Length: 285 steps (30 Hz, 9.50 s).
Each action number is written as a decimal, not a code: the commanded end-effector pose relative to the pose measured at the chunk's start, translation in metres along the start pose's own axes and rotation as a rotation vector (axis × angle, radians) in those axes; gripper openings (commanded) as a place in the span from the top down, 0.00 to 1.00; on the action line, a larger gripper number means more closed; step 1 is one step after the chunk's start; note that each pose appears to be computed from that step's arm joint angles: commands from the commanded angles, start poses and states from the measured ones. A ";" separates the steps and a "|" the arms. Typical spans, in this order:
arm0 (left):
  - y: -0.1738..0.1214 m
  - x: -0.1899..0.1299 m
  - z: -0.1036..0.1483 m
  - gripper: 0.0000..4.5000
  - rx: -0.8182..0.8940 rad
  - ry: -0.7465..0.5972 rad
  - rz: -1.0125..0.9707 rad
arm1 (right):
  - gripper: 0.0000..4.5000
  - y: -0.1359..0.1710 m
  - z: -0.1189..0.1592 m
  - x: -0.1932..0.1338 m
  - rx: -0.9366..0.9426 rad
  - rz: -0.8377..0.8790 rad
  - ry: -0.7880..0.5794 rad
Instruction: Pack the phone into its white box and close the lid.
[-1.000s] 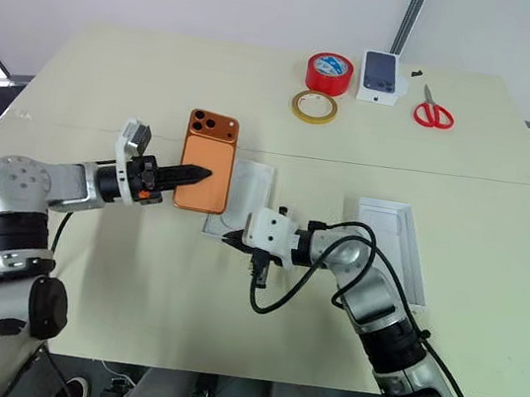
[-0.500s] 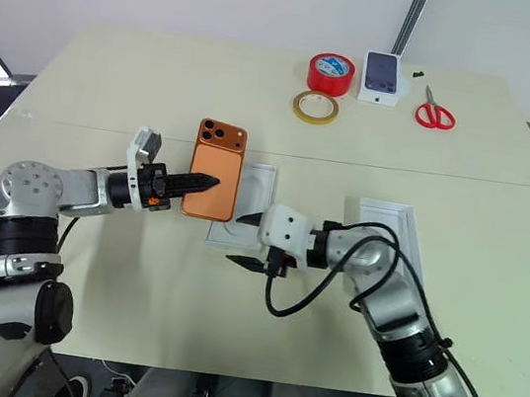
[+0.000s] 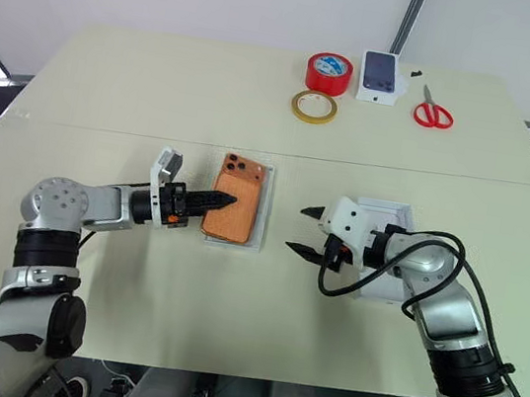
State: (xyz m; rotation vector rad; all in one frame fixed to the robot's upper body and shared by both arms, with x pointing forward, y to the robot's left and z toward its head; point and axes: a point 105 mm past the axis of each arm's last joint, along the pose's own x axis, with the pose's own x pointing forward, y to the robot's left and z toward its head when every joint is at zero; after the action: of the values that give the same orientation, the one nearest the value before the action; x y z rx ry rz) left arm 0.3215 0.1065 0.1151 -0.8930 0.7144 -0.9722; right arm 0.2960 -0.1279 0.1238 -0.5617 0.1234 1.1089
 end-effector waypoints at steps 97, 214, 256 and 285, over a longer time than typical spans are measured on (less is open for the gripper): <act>-0.018 0.035 0.019 0.99 0.897 0.075 -0.008 | 1.00 -0.030 -0.056 -0.075 -0.033 -0.313 0.295; -0.042 -0.023 -0.020 0.00 1.445 0.060 -0.324 | 1.00 -0.005 -0.039 -0.063 0.870 -0.662 0.651; -0.052 -0.028 0.052 0.00 1.193 -0.302 -0.053 | 1.00 0.019 0.113 0.014 1.516 0.002 -0.584; -0.027 0.023 -0.019 0.99 1.105 -0.147 -0.160 | 1.00 0.042 0.048 0.026 1.684 -0.044 -0.375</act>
State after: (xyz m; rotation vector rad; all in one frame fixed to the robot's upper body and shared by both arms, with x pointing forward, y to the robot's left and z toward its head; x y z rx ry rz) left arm 0.3042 0.0801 0.1213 -0.0456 -0.0488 -1.1962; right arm 0.2599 -0.0616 0.1401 1.1134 0.6340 0.7309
